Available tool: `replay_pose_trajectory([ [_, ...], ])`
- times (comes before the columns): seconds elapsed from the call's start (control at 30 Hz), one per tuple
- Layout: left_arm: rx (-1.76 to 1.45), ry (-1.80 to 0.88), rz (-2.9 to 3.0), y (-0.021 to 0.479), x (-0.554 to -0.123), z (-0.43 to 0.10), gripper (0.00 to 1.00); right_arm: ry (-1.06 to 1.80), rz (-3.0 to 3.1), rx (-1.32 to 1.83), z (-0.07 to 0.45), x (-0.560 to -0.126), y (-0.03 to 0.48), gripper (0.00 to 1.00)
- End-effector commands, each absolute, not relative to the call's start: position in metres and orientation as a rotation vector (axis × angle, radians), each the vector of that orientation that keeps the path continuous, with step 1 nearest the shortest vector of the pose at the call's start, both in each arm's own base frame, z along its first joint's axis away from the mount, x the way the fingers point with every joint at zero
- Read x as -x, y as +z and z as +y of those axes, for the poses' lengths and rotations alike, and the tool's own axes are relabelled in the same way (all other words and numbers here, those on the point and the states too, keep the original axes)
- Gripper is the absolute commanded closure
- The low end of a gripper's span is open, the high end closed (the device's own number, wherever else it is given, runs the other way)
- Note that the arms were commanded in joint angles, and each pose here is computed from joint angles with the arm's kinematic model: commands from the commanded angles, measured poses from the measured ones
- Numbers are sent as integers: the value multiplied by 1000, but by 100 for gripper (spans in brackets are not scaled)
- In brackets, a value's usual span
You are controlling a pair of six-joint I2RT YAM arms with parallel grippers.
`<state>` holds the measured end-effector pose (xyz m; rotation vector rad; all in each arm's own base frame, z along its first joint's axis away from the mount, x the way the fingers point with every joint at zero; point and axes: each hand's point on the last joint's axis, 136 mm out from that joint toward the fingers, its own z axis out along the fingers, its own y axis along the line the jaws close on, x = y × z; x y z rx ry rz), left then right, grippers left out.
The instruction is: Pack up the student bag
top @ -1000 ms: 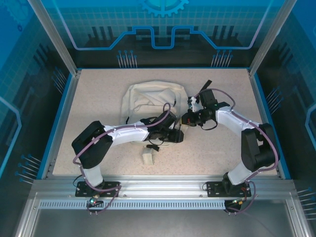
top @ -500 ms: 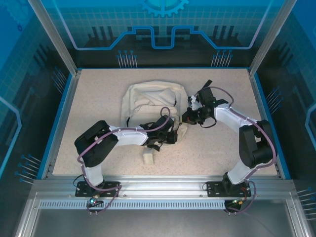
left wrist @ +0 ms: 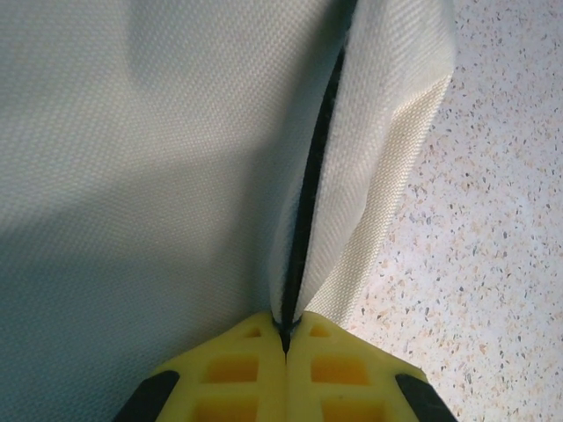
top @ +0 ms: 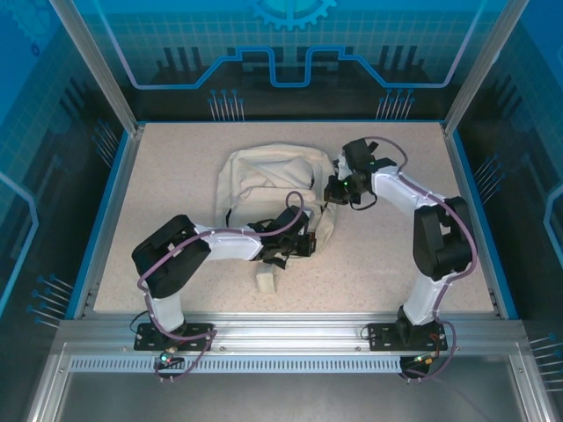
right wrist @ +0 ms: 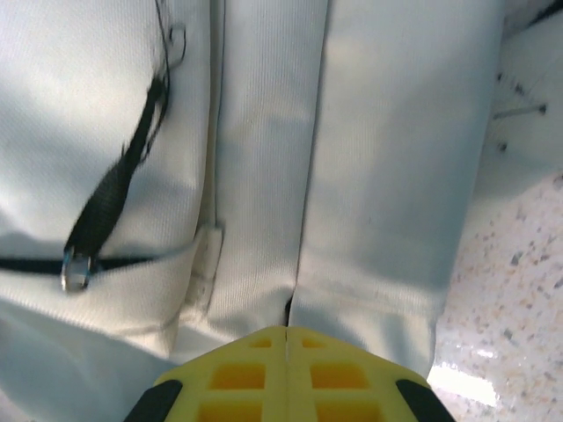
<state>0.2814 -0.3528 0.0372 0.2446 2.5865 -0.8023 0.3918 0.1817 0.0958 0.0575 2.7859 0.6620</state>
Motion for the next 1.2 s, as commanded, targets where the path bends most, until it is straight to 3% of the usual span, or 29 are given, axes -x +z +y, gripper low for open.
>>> replay_pose_trajectory([
  [0.0,-334,-716,2740,14,-248,-330,100,567,2625,-40,175,-444,121,100],
  [0.1,-356,-747,2712,32,-254,-338,100,622,2642,-24,182,-442,122,99],
  [0.13,-356,-752,2704,40,-256,-341,96,644,2639,-15,185,-440,125,92],
  [0.17,-352,-752,2688,51,-261,-343,80,657,2629,-7,186,-437,129,83],
  [0.27,-326,-763,2638,85,-277,-344,52,612,2574,-5,177,-429,151,50],
  [0.4,-237,-701,2571,126,-304,-319,28,448,2484,-45,145,-423,183,18],
  [0.5,-154,-600,2513,153,-324,-283,15,328,2427,-89,114,-419,195,2],
  [0.6,-38,-478,2455,173,-342,-235,1,206,2374,-139,81,-414,201,0],
  [0.87,359,-93,2221,195,-369,-78,1,-165,2217,-275,-1,-395,199,0],
  [1.03,482,-20,2023,204,-372,-15,1,-298,2192,-346,-34,-383,179,0],
  [1.17,512,190,1898,204,-364,29,1,-387,2161,-374,-51,-372,152,0],
])
